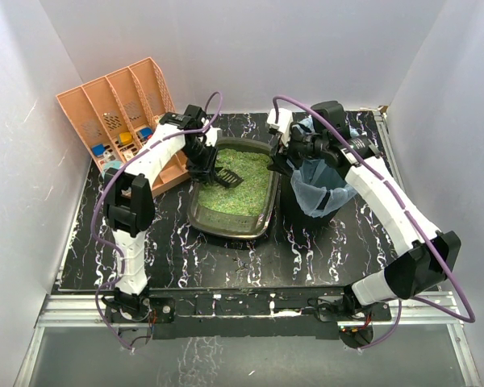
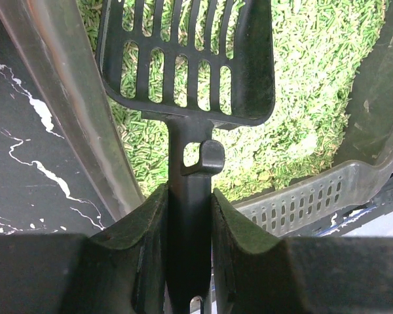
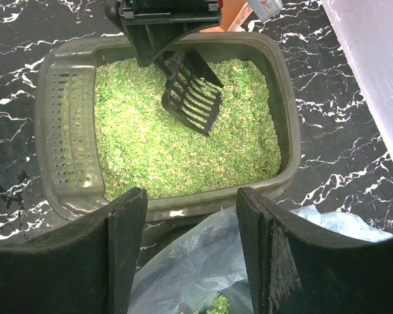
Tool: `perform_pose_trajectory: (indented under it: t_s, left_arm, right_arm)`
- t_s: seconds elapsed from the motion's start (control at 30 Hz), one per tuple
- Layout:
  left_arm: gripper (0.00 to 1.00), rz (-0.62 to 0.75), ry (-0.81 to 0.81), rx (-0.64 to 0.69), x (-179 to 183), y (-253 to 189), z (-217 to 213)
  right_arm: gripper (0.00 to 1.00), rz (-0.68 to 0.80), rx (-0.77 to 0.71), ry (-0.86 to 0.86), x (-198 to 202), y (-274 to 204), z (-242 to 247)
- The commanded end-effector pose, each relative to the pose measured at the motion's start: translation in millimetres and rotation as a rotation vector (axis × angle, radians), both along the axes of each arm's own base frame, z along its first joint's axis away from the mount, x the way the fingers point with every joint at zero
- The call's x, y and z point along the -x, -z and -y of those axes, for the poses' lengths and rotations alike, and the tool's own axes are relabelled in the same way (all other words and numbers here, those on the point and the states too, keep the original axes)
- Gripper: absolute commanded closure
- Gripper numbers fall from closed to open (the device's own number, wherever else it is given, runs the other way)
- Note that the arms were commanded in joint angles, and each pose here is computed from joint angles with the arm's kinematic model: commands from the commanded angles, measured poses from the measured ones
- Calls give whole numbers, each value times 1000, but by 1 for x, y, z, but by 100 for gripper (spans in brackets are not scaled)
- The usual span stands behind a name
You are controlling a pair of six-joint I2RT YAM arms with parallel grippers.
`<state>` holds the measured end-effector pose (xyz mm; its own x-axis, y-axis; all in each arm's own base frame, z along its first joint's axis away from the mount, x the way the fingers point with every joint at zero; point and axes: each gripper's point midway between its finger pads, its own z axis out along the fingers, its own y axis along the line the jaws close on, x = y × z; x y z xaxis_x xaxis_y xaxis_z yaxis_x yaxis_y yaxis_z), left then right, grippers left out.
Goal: Clean the litter box
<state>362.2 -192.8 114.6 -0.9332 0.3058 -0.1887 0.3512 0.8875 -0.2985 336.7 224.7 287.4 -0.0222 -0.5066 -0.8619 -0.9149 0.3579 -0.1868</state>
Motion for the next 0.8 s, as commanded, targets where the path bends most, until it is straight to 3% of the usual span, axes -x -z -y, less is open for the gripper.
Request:
perform_pose_trajectory:
  t_s: [0.0,0.43,0.77]
  left_arm:
    - [100,27,-27,-26,-11,-3,-2]
    - [100,74,-74,3,-43,7,11]
    - [100,188,-125,33,-58,10,20]
  right_arm:
    - [38,59,-37,-10,5,-16,0]
    - [38,57,-31,-6,9,-10,3]
    - [38,51,-34,-10,11,-7,3]
